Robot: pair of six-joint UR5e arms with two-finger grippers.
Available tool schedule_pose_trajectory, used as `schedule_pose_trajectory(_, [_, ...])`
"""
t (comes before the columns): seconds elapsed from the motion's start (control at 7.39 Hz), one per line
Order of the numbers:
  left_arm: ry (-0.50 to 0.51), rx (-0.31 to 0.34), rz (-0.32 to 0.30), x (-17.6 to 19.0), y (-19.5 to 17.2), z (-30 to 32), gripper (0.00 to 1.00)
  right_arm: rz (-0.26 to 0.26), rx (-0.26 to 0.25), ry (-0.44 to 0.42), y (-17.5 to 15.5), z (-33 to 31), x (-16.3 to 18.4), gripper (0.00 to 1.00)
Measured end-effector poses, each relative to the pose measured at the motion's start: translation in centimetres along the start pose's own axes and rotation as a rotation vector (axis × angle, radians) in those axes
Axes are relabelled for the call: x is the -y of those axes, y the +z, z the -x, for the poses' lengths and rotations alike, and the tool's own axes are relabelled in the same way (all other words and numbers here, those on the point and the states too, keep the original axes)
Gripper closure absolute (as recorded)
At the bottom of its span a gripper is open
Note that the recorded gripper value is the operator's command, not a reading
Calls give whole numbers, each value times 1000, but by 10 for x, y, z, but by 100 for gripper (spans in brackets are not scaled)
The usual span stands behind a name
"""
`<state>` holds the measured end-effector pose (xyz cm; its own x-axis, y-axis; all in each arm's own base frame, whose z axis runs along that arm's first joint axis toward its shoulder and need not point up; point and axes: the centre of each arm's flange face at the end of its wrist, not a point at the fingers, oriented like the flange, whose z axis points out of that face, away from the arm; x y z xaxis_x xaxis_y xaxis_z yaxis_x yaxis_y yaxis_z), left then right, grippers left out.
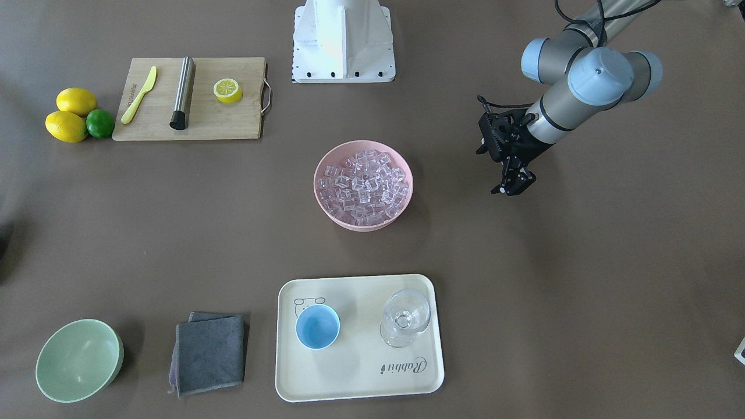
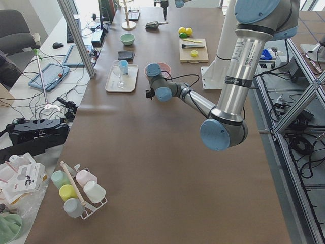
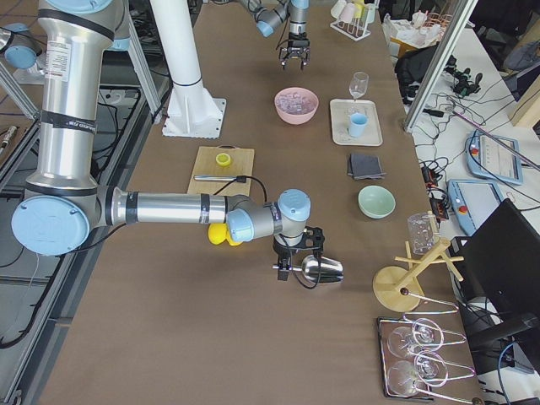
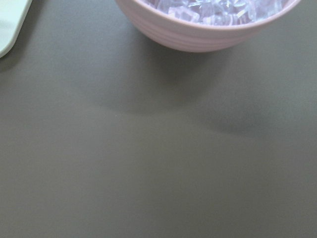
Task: Put ice in cup with scoop
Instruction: 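Reach the left gripper toward the rim of the pink ice bowl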
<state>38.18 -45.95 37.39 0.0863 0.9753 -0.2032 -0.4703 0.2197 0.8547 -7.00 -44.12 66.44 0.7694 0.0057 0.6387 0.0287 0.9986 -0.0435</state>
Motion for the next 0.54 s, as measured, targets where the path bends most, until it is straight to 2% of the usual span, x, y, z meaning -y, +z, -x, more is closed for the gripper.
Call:
schedule_pose_trajectory(0.27, [12,-8,-25,22,14,-17,1,-4,5,-12,11,1,1,17])
schedule_pose_trajectory(0.54, [74,41,-72,31,40,-32,1,3,5,-18,17,6,1,20])
